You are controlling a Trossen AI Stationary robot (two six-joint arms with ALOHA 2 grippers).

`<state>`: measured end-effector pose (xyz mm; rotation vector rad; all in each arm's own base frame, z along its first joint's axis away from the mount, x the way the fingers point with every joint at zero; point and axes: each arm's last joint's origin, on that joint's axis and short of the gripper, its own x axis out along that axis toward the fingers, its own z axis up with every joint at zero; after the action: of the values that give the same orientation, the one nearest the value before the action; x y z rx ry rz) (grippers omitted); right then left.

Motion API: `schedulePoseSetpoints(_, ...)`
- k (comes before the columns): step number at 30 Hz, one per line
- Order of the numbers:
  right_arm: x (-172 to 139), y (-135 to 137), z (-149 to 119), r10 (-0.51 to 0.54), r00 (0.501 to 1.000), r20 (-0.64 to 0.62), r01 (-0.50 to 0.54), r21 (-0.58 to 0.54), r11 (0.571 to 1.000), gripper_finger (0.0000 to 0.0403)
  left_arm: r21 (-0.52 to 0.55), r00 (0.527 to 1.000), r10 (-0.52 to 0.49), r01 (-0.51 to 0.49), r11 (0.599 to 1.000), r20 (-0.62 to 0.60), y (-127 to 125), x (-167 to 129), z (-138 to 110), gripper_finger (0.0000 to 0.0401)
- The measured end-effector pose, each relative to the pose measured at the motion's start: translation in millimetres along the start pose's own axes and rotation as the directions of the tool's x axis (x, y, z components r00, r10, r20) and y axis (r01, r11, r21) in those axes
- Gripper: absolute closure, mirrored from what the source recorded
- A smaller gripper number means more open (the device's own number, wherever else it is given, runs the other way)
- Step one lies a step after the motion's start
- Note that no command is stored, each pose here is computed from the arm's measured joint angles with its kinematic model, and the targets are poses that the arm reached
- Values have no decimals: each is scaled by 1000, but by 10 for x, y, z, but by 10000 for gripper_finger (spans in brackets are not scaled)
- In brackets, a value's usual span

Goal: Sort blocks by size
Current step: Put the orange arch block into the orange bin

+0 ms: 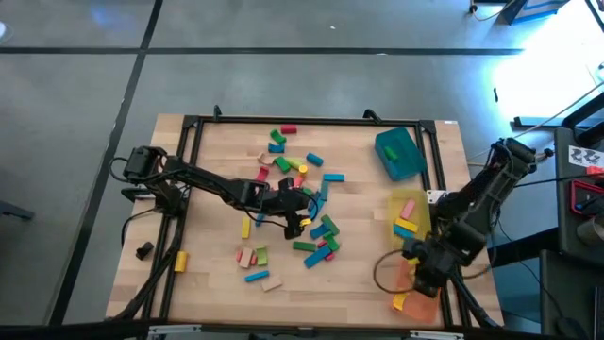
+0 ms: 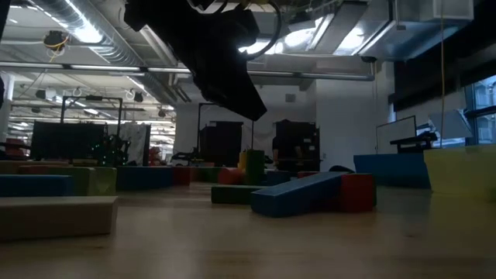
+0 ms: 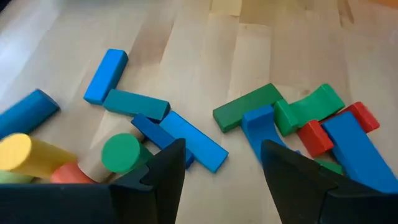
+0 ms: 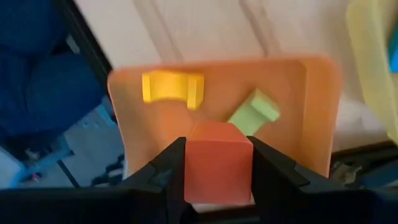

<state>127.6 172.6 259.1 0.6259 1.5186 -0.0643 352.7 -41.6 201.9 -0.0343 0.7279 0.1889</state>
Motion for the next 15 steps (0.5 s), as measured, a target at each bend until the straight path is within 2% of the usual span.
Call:
schedulePoseSetpoints(4, 18, 20, -144, -4, 1000, -29, 3, -63, 998, 255, -44, 998, -55, 54, 998, -8, -60, -13, -10, 207)
schedulePoseSetpoints(9, 24, 25, -204, -8, 999, -38, 4, -87, 996, 255, -99, 994, -108, 107, 989, -11, -203, -52, -38, 207)
schedulePoseSetpoints(15, 24, 23, -186, -12, 1000, 0, 12, -84, 996, 255, -93, 984, -178, 179, 979, 25, -475, -140, -66, 207)
